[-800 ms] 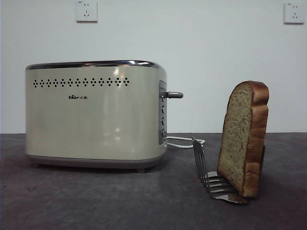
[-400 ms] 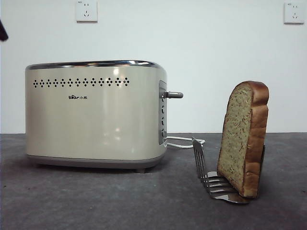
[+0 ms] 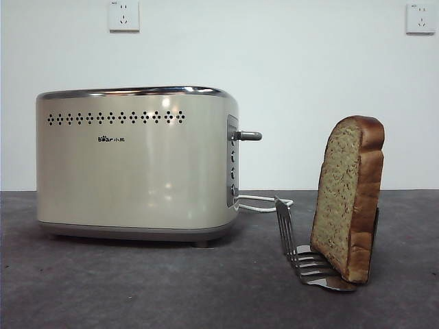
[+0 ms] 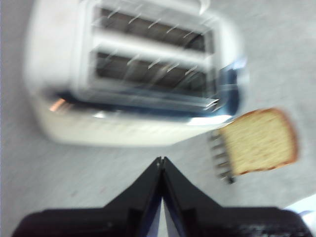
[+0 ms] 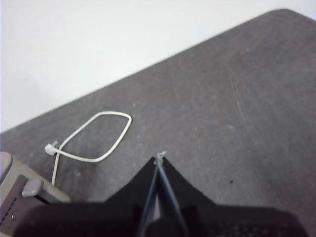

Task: Pick up a slice of bread from the rack,put the bread on the toaster,press the button

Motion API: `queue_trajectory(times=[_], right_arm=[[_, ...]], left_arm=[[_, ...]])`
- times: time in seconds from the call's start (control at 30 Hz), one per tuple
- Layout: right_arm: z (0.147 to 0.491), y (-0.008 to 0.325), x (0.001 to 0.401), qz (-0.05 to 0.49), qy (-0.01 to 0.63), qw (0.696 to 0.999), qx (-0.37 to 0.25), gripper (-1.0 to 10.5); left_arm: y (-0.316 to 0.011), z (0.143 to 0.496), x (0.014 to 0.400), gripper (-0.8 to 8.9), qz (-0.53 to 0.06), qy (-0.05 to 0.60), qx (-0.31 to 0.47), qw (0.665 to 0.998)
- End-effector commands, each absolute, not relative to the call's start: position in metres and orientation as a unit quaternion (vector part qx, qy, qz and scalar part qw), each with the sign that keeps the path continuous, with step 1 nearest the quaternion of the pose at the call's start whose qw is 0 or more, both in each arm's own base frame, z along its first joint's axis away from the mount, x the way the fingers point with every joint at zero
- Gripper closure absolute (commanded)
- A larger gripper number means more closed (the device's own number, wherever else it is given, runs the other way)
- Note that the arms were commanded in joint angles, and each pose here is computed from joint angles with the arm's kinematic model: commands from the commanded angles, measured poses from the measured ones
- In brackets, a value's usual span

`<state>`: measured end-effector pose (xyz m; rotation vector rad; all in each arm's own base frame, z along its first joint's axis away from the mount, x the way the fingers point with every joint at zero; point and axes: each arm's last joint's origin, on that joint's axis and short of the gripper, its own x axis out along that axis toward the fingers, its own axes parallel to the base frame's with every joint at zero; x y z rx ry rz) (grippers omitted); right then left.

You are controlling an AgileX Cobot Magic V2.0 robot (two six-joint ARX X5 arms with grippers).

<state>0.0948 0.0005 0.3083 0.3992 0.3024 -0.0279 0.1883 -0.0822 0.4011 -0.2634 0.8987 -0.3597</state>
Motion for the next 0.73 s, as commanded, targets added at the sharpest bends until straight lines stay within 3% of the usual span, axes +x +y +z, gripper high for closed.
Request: queue_trajectory(times=[0.03, 0.27, 0.47, 0.67, 0.73], right_arm=[[0.317, 0.001, 0.099, -0.006, 0.160, 0.968, 0.195, 9.5], [0.336, 0.001, 0.104, -0.010, 0.188, 0.963, 0.194, 9.5], [0.349, 0.001, 0.099, -0.007, 0.191, 0.965, 0.179, 9.5], [0.362, 0.001, 0.090, -0.007, 0.190, 0.965, 0.181, 9.5], [0.366, 0.001, 0.086, -0.008, 0.195, 0.964, 0.181, 9.5]], left_arm=[[-0.101, 0.411, 0.200, 8.19, -0.146, 0.432, -0.131, 0.880], [-0.166, 0.433, 0.213, 8.10, -0.249, 0.413, -0.169, 0.860], [-0.192, 0.441, 0.214, 8.10, -0.343, 0.401, -0.216, 0.821], [-0.199, 0.442, 0.215, 8.02, -0.319, 0.422, -0.300, 0.794], [-0.204, 0.438, 0.216, 7.27, -0.298, 0.437, -0.322, 0.786]])
